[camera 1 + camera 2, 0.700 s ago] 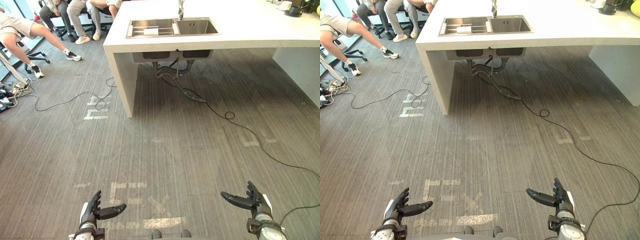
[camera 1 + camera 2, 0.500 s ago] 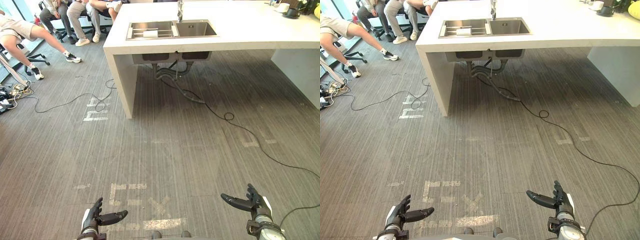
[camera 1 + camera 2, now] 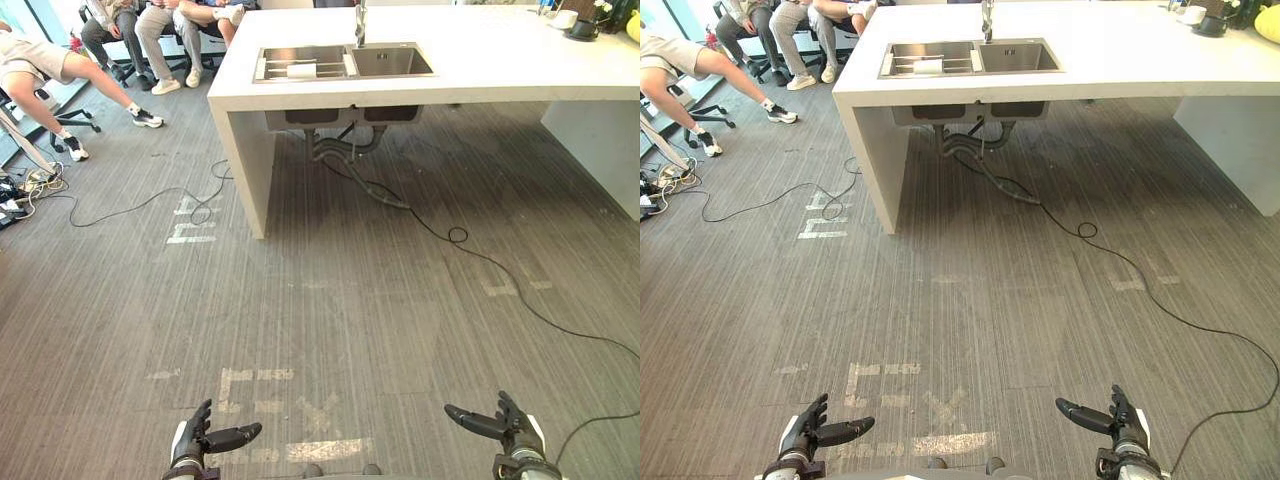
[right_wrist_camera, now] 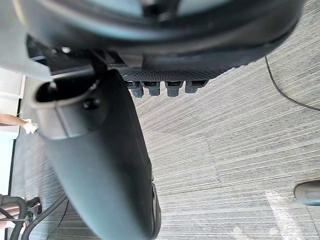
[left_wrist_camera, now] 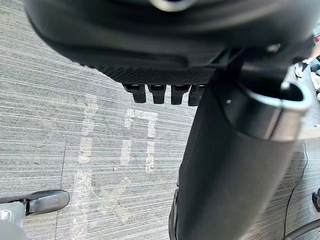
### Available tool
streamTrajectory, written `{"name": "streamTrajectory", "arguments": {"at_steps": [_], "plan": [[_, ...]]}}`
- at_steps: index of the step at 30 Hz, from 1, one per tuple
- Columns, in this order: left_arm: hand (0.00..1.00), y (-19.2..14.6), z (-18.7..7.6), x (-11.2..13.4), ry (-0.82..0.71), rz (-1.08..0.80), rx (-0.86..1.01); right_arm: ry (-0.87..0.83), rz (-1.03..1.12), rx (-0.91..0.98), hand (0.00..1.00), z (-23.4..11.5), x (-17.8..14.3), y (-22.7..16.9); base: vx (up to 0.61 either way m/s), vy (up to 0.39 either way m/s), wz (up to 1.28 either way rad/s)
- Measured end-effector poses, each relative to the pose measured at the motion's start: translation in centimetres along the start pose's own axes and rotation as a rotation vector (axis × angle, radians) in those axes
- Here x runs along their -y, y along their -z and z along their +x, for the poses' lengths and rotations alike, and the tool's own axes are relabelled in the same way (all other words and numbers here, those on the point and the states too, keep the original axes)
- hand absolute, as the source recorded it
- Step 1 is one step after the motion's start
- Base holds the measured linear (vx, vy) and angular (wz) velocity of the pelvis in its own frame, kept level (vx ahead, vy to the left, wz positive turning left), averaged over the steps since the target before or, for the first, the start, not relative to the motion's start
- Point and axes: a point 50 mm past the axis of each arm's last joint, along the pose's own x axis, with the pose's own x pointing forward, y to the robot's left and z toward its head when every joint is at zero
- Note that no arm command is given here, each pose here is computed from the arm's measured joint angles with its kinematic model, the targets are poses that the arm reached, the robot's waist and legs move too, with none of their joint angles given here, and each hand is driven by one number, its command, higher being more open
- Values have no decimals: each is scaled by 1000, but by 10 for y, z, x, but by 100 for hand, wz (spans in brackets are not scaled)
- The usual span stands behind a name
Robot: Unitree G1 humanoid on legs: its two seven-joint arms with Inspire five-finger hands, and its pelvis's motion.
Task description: Walk over to the sink, pick up the cup, carry it to the dishwasher, place the cup inside the dishwasher, then close the dishwasher door
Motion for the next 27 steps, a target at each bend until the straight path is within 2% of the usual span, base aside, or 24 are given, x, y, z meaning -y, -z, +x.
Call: {"name": "streamTrajectory", "arguments": {"at_steps": [12,22,27], "plan": [[100,0,0,4,3,-9,3,20,59,18,100,3,1,-6,-5,-2,-3],[100,-19,1,6,10,-19,85,42,84,37,100,6,3,-13,53,12,-19],[100,-34,0,17,35,-51,153,62,96,71,100,9,7,-24,63,55,-5]]}}
